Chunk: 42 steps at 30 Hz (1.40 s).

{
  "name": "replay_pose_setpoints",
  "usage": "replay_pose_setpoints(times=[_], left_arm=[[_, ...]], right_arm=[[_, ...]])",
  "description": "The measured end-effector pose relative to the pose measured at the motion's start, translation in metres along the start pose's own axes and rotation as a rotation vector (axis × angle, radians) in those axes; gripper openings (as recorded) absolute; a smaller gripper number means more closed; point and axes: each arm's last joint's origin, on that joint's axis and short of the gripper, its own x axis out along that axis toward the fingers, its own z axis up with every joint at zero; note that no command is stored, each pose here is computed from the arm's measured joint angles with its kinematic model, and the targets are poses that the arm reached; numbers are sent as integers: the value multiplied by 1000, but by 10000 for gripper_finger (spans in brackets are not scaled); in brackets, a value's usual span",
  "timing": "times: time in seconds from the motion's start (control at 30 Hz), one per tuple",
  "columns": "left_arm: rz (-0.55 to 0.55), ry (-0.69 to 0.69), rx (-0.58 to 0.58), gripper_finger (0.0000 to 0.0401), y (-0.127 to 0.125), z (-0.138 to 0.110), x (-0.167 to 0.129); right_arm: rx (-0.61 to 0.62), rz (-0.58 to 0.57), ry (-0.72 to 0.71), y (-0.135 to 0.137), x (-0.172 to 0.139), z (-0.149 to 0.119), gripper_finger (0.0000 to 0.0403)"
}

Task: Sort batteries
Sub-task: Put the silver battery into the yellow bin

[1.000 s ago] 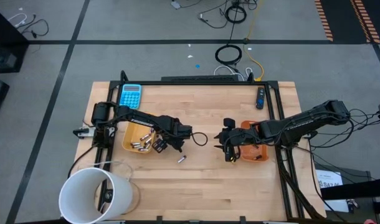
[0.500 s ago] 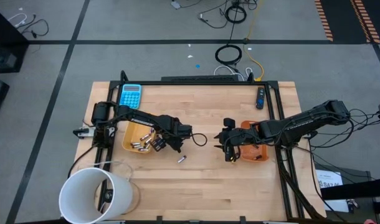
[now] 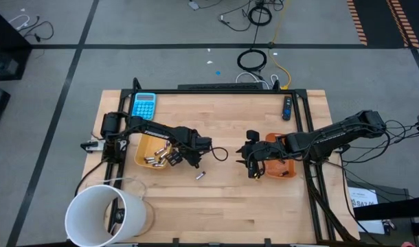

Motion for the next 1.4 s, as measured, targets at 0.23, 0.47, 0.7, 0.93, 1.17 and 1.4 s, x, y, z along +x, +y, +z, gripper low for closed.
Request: replay_pose_setpoints(times=[0.23,0.47,0.7,0.93,1.17,1.4], left_arm=[[3,-8,36,253,1,0,0],[7,-12,53,195,2,-2,0],[6,-15,50,195,3,-2,0],[6,-16,49,195,3,-2,0],[7,-7,61,195,-1,3,-1],[0,17,-20,194,-7,9,-3]], right_arm=[[0,0,0,0,0,0,160],[0,0,0,0,0,0,160],[0,0,0,0,0,0,160],[-1,0,1,0,0,0,160],[-1,0,2,0,0,0,160],[-13,-1,1,0,0,0,160]])
